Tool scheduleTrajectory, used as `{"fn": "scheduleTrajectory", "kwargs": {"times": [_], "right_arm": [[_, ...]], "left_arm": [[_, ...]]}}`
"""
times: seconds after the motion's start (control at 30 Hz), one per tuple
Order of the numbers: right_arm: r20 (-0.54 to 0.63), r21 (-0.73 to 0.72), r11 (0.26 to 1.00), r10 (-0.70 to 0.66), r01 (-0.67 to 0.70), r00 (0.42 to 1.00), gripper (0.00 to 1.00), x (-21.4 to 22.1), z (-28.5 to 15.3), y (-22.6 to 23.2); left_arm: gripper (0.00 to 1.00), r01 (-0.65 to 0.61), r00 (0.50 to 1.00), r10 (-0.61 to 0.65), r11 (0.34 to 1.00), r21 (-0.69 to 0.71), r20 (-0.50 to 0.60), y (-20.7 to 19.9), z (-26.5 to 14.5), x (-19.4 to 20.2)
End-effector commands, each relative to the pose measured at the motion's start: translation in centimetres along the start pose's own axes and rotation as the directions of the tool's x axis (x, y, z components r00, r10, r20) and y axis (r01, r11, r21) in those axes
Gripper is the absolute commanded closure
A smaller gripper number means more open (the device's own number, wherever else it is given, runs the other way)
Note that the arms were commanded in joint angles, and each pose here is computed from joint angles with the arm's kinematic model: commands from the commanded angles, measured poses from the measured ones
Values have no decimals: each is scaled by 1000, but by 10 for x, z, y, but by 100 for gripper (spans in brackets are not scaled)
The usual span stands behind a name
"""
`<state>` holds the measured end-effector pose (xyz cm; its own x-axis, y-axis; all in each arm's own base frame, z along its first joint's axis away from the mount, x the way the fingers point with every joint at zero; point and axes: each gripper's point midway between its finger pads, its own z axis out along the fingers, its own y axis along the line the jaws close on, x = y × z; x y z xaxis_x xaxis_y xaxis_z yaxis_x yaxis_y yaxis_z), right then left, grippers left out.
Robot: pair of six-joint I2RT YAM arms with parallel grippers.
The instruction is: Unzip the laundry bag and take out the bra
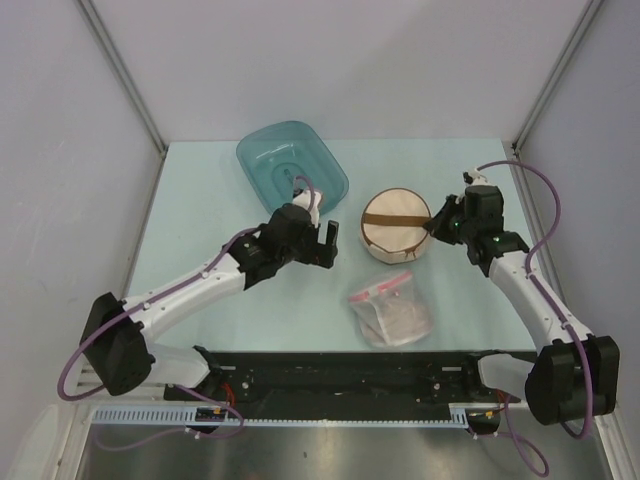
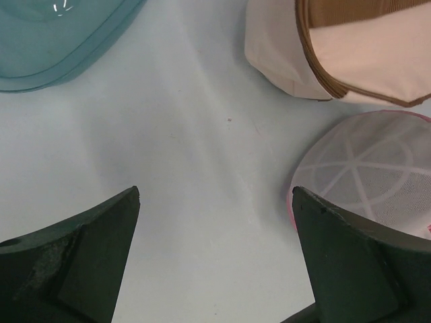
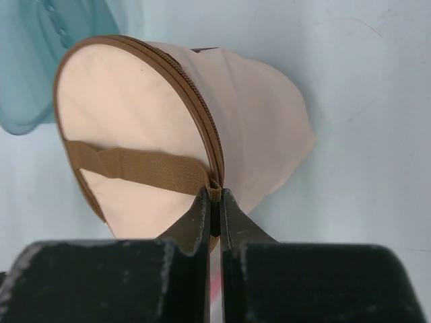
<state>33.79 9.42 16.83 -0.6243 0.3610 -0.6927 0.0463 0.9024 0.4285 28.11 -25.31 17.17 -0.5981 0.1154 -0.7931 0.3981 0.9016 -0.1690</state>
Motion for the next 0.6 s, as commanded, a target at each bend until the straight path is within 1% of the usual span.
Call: {"fn": "scheduleTrajectory", "kwargs": {"times": [0.0,0.03,0.07,0.1,0.13,0.27,0.33,0.37,0.4,0.43,0.47,0.5,0.53,0.57], "right_arm": [[133,-200,978,82,-55,988,100,-55,-24,53],[132,-212,975,101,-71,986,100,-57,-25,56],[134,-220,970,137,-105,981,100,-61,-26,59],[131,-218,967,163,-132,978,100,-62,-25,58],[114,-214,965,177,-150,977,100,-60,-20,57],[42,-187,946,277,-265,960,100,-54,-4,53],[10,-182,931,325,-318,946,100,-49,4,53],[8,-201,925,331,-322,944,100,-52,6,56],[8,-210,921,337,-328,941,100,-53,7,57],[7,-216,916,348,-338,937,100,-55,7,58],[3,-227,912,353,-343,936,100,-56,9,60],[1,-232,906,364,-354,931,100,-58,9,59],[-4,-237,900,375,-365,927,100,-59,10,59],[-13,-244,896,379,-370,925,100,-59,10,60]], "left_arm": [[0,-47,998,43,991,124,41,-33,5,-34],[0,-112,993,118,969,221,-14,-48,3,-24],[0,-123,992,129,960,250,-6,-58,1,-35],[0,-126,989,141,963,240,-46,-59,8,-27],[0,-138,989,148,963,230,-28,-62,8,-33],[0,-122,992,122,955,269,17,-74,5,-46],[0,-98,995,97,951,292,15,-81,5,-51],[0,-84,996,86,946,314,8,-86,4,-51],[0,-51,998,57,949,311,-11,-83,7,-52],[2,49,998,-35,946,320,-47,-85,7,-57],[3,123,988,-67,892,434,-142,-100,5,-45],[5,195,980,-151,863,467,-130,-91,10,-62],[7,326,944,-252,816,477,-214,-90,15,-49],[8,374,927,-302,780,502,-221,-89,15,-54]]}}
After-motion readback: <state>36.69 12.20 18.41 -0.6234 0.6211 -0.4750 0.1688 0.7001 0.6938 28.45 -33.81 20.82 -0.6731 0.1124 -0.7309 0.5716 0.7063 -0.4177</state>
